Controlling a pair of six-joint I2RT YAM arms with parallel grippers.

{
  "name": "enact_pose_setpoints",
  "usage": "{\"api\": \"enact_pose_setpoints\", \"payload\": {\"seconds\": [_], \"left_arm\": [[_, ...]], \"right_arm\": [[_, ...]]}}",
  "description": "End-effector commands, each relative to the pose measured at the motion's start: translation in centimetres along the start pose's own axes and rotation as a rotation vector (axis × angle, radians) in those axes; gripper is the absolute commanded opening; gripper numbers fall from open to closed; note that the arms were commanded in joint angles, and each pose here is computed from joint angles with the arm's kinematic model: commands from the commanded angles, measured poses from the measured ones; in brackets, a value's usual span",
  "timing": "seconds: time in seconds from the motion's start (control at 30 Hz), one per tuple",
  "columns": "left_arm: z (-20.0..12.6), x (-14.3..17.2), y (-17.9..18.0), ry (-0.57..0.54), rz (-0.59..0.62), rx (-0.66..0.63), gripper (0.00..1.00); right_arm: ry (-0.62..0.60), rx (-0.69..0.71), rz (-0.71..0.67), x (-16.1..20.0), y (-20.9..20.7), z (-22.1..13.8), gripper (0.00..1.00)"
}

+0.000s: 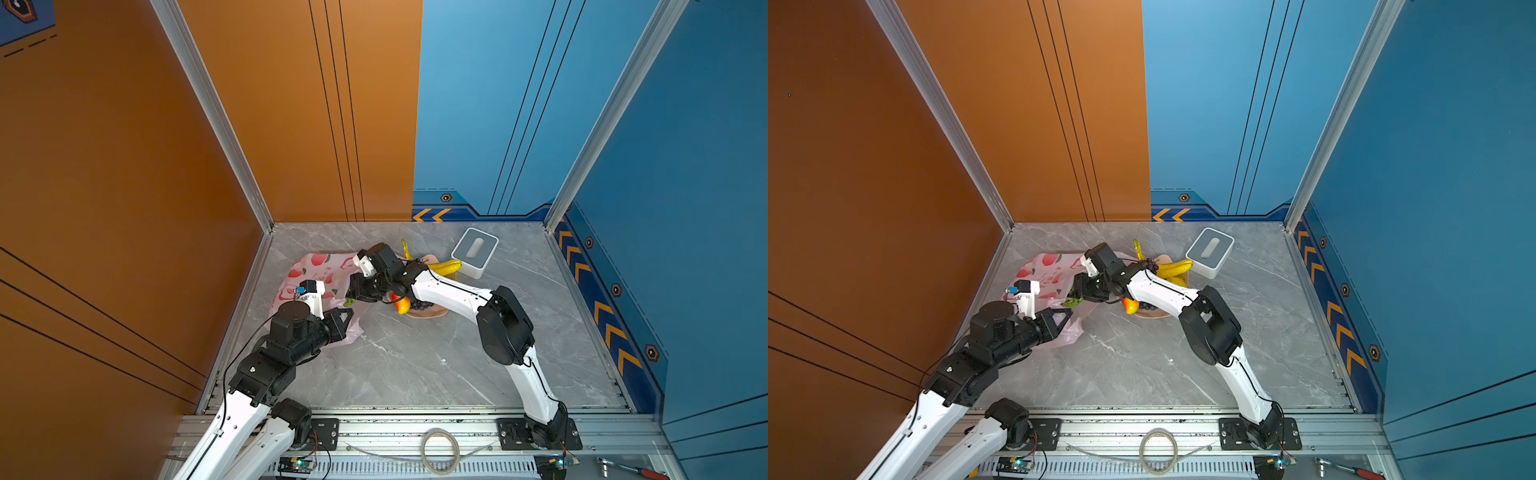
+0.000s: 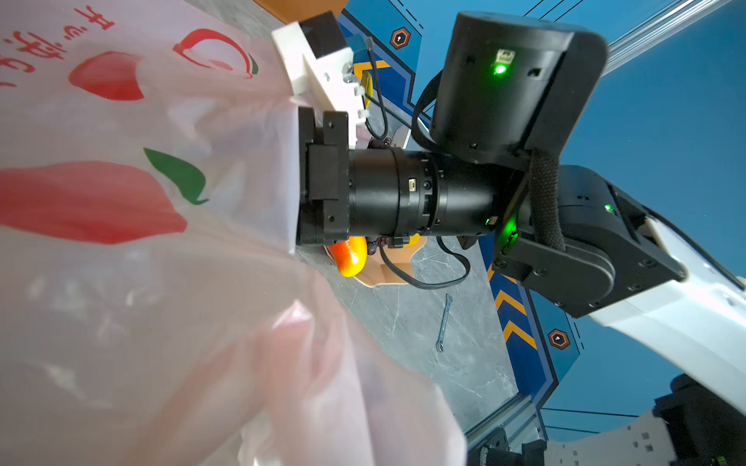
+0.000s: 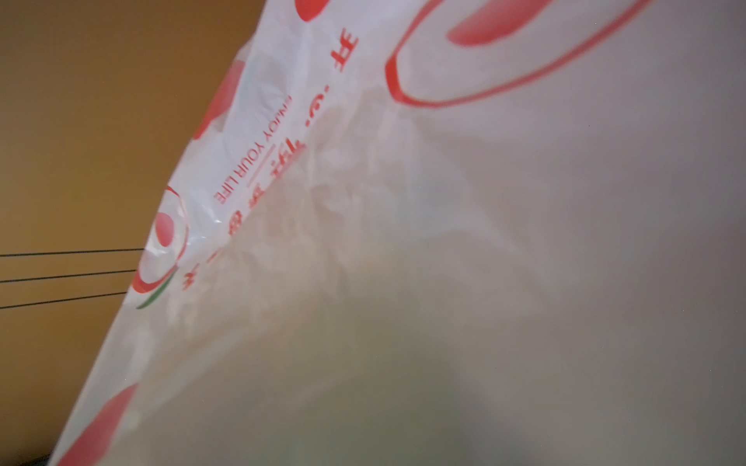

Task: Place the fruits into the plastic bag
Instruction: Place the fruit in the plastic bag.

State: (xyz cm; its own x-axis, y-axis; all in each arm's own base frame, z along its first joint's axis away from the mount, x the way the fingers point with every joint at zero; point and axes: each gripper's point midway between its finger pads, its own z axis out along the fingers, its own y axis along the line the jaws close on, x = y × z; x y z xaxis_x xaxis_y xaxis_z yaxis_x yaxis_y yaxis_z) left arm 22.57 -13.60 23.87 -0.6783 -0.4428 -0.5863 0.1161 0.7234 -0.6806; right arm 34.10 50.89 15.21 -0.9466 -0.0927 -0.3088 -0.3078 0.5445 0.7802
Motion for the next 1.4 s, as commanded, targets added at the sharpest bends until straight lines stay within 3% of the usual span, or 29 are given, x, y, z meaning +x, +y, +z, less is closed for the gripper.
{"api": "enact_pose_setpoints", "payload": {"seconds": [0.0,0.3,0.77,1.37], "left_arm": [[0.4,0.3,-0.6,0.014,0.031,0.038,0.00],[-0.1,-0.6,-1.1,-0.038,0.041,0.055,0.00],[0.4,-0.2,-0.2,-0.051,0.018,0.050,0.00],[0.3,0.5,0.6,-0.047,0.008,0.035,0.00]], "right_arm": [[-0.081,-0.057,-0.007,-2.3,2.0,0.8,0.56],[-0.014,-0.008,0.048,-0.4,-1.3,4.1,0.57],[0.005,0.084,0.080,1.2,-5.1,5.7,0.60],[-0.030,0.040,0.033,-0.1,-2.4,6.2,0.92]]}}
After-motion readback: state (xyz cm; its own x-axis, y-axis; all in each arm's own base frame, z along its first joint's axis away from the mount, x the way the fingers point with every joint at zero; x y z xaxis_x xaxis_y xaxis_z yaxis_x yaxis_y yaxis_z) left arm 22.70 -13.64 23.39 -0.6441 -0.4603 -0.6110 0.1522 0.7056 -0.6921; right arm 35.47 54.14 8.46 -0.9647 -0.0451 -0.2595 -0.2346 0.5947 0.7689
